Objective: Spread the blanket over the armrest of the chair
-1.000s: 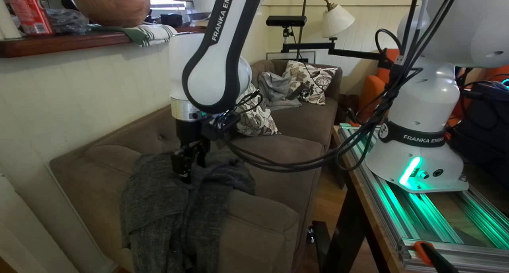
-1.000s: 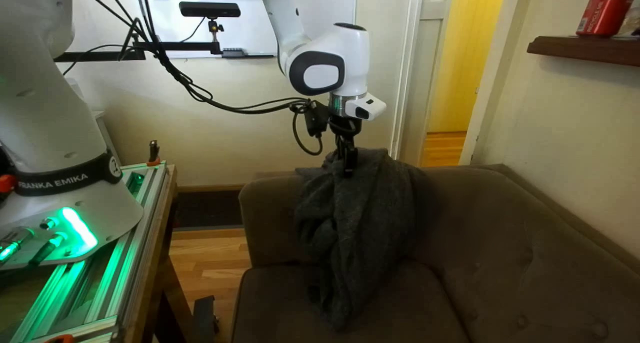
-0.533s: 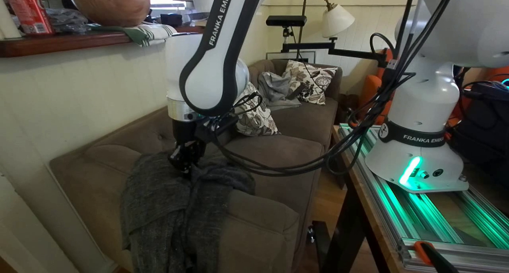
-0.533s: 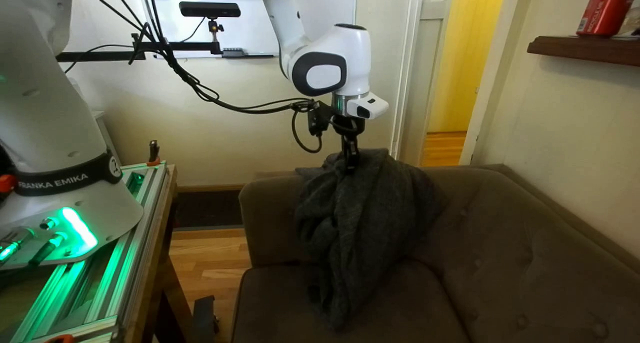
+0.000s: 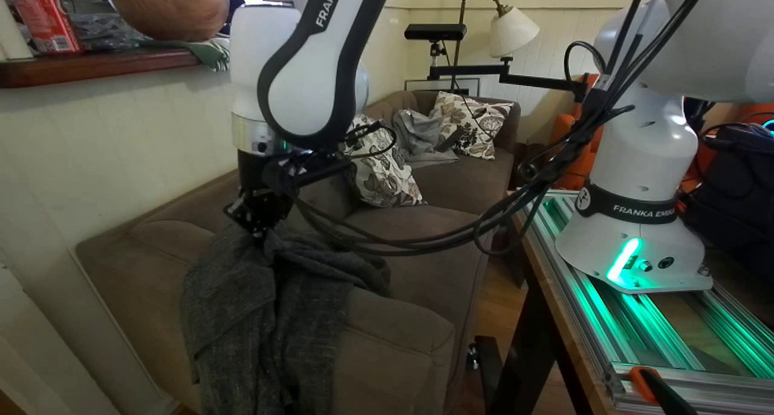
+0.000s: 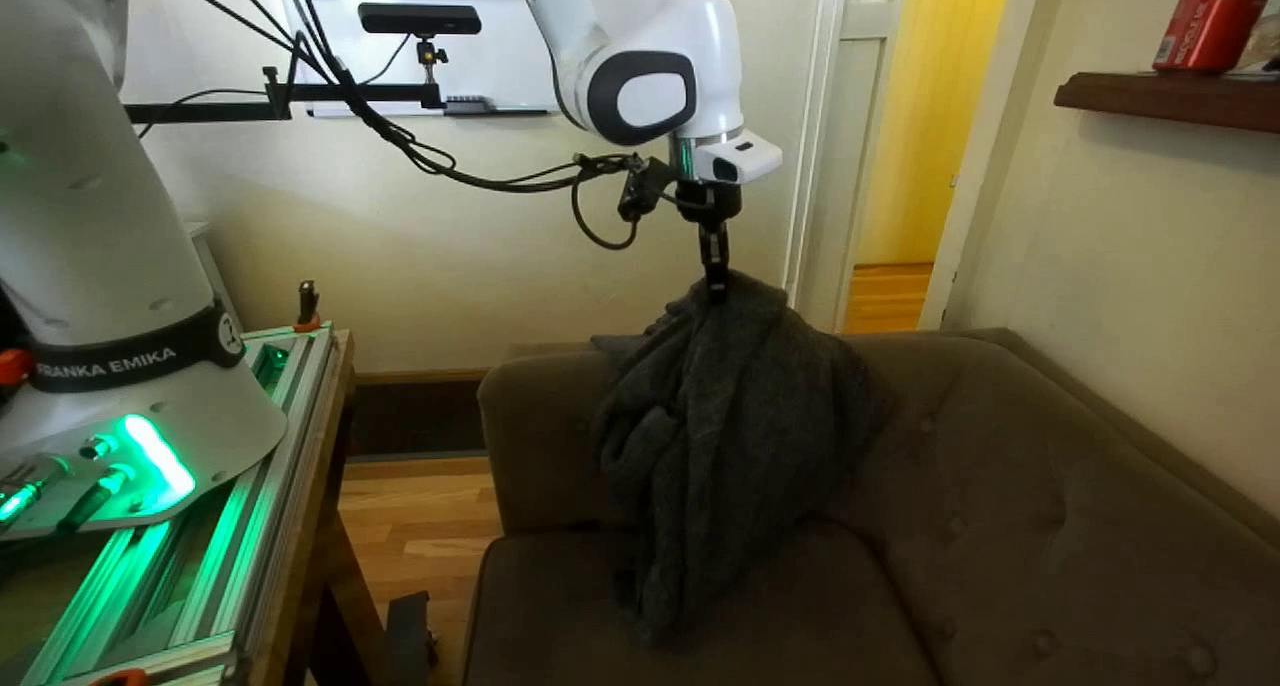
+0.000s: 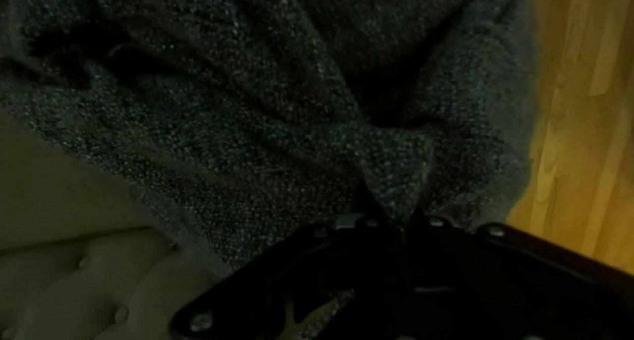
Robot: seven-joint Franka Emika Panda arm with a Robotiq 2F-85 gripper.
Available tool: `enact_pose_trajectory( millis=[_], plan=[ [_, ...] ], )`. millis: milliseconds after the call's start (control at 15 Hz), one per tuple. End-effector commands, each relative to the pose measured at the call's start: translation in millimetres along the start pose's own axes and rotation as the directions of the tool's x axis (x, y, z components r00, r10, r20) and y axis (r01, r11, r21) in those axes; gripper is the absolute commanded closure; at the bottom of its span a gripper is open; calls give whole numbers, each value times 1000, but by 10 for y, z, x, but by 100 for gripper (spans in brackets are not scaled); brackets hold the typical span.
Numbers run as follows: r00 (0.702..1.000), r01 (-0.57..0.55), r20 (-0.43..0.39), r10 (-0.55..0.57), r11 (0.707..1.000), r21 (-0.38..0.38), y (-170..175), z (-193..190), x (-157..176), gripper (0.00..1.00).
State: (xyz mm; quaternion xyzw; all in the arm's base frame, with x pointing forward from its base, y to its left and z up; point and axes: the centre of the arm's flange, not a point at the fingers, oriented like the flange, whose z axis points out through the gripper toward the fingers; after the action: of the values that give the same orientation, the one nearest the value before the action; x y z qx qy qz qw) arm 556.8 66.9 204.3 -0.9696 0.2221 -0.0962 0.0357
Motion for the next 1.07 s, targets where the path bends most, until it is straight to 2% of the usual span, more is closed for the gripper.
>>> enact_pose_trajectory(
  millis=[0, 267, 533, 800, 1000],
  plan=[
    [986, -24, -161, 30, 999, 38, -370, -624, 324, 97],
    [935, 5, -355, 2, 1000, 19, -678, -1044, 865, 97],
    [851, 30, -525, -21, 999, 10, -947, -1169, 1453, 97],
    [764, 23, -645, 3, 999, 33, -1085, -864, 1833, 97],
    [737, 28, -676, -7, 999, 20, -1099, -495, 1992, 97]
  ],
)
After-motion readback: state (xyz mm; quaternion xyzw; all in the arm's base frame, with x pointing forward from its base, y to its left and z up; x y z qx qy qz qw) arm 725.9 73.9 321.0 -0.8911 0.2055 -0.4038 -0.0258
